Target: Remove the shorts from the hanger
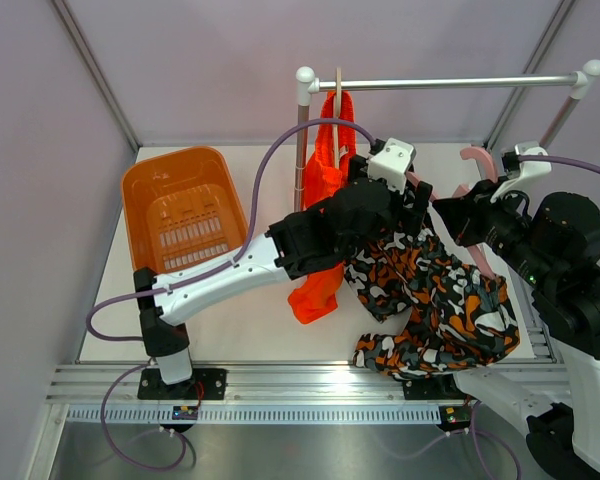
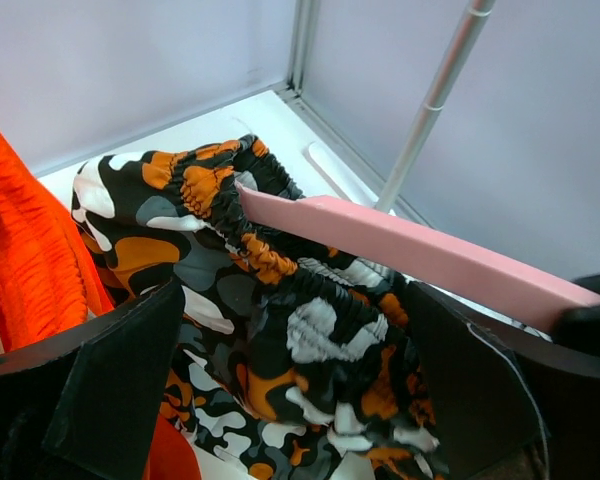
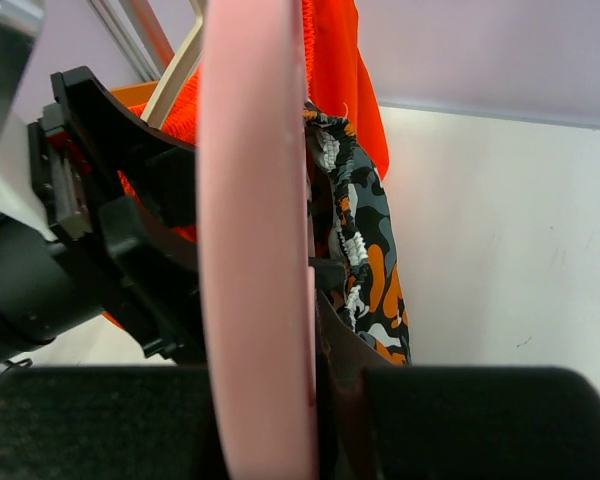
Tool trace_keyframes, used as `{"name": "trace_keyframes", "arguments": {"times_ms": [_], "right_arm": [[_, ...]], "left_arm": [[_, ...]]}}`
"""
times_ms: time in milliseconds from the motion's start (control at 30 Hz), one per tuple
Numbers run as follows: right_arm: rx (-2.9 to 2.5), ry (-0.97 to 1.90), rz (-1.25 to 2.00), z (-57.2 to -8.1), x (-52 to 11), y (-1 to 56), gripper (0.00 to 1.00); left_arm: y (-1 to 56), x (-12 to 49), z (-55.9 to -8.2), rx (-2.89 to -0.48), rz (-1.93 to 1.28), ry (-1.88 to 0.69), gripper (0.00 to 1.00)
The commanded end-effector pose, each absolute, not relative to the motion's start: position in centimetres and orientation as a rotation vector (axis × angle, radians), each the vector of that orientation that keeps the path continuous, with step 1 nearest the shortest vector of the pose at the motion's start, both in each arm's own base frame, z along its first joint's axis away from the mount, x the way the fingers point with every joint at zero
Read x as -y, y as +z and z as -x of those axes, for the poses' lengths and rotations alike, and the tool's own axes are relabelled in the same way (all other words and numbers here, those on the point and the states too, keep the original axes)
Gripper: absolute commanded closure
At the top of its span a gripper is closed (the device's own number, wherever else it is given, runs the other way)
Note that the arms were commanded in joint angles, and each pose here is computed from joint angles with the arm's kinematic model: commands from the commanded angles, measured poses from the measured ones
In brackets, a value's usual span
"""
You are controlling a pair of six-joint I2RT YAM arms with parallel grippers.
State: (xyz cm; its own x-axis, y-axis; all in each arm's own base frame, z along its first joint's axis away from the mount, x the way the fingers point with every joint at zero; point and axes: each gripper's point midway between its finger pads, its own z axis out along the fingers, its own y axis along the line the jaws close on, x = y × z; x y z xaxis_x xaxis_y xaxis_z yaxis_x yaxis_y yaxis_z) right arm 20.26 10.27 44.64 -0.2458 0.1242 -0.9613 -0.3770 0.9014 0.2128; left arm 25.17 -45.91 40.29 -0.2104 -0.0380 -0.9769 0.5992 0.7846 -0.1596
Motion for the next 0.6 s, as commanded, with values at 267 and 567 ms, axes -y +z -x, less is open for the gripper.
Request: {"name": "trace_keyframes", "arguments": {"times_ms": [267, 567], "right_arm": [[-1.696, 0.520, 0.201, -19.0, -10.3, 46.6, 1.00], [-1.695, 0.554, 0.236, -17.8, -10.7, 46.7, 1.00]], "left_arm": [[42.2, 43.4, -27.2, -1.658, -0.288, -0.523, 0.53], [43.4, 40.6, -30.6, -1.625, -0.208, -0.421, 1.00]]}}
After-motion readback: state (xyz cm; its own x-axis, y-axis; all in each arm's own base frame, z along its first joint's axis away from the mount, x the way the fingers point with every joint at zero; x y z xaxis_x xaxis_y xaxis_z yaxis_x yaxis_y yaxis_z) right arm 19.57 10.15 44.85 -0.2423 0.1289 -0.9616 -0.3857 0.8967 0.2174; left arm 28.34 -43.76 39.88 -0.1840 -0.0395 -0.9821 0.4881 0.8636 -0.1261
